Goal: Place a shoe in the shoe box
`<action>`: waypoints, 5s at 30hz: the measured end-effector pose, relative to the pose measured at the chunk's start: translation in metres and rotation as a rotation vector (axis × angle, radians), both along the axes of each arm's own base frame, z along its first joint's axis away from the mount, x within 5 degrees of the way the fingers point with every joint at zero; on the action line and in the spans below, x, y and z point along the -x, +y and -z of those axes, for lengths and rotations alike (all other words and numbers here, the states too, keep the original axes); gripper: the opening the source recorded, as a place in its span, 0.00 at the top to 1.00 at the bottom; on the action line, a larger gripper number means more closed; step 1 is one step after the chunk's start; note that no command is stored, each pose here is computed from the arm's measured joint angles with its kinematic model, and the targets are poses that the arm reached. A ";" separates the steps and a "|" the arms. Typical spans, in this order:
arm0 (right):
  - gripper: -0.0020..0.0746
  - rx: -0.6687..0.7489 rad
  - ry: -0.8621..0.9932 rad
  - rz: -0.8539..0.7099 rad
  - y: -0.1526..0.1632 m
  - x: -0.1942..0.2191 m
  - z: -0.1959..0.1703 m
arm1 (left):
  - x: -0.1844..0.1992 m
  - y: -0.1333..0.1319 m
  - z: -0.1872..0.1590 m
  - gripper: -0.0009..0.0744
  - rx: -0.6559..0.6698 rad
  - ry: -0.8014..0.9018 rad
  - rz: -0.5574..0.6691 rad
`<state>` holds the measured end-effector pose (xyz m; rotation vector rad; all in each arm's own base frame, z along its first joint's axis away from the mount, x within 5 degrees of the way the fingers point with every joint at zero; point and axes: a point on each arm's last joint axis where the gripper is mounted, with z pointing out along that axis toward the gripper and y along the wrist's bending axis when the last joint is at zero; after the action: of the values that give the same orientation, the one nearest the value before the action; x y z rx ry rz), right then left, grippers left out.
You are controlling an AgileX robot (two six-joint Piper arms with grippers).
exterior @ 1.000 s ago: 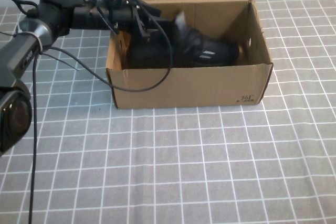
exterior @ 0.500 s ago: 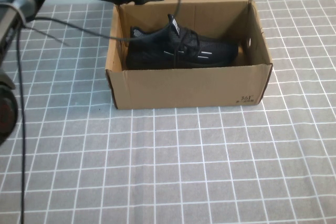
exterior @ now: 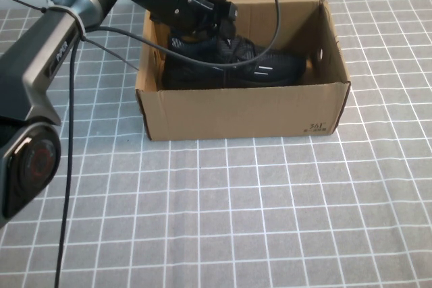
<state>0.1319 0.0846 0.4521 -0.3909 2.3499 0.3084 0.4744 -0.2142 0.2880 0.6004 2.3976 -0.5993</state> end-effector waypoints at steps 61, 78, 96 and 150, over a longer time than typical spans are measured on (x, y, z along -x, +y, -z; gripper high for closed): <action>0.99 0.071 0.047 -0.025 0.003 -0.004 0.022 | -0.034 0.006 0.090 0.95 -0.176 -0.450 0.691; 0.99 0.068 0.049 -0.027 0.003 -0.004 0.022 | -0.037 0.001 0.088 0.97 -0.163 -0.593 0.758; 0.99 0.057 0.057 -0.033 0.004 -0.003 0.022 | -0.039 0.015 0.079 0.21 -0.078 -0.426 0.570; 0.99 -0.536 -0.521 -0.163 -0.090 0.154 0.116 | 0.379 0.173 -0.098 0.99 -0.048 -0.755 -0.147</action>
<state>-0.0226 -0.0058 0.3359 -0.3464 1.6499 0.7889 0.0951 -0.0416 0.3864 0.5396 1.7226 -0.1923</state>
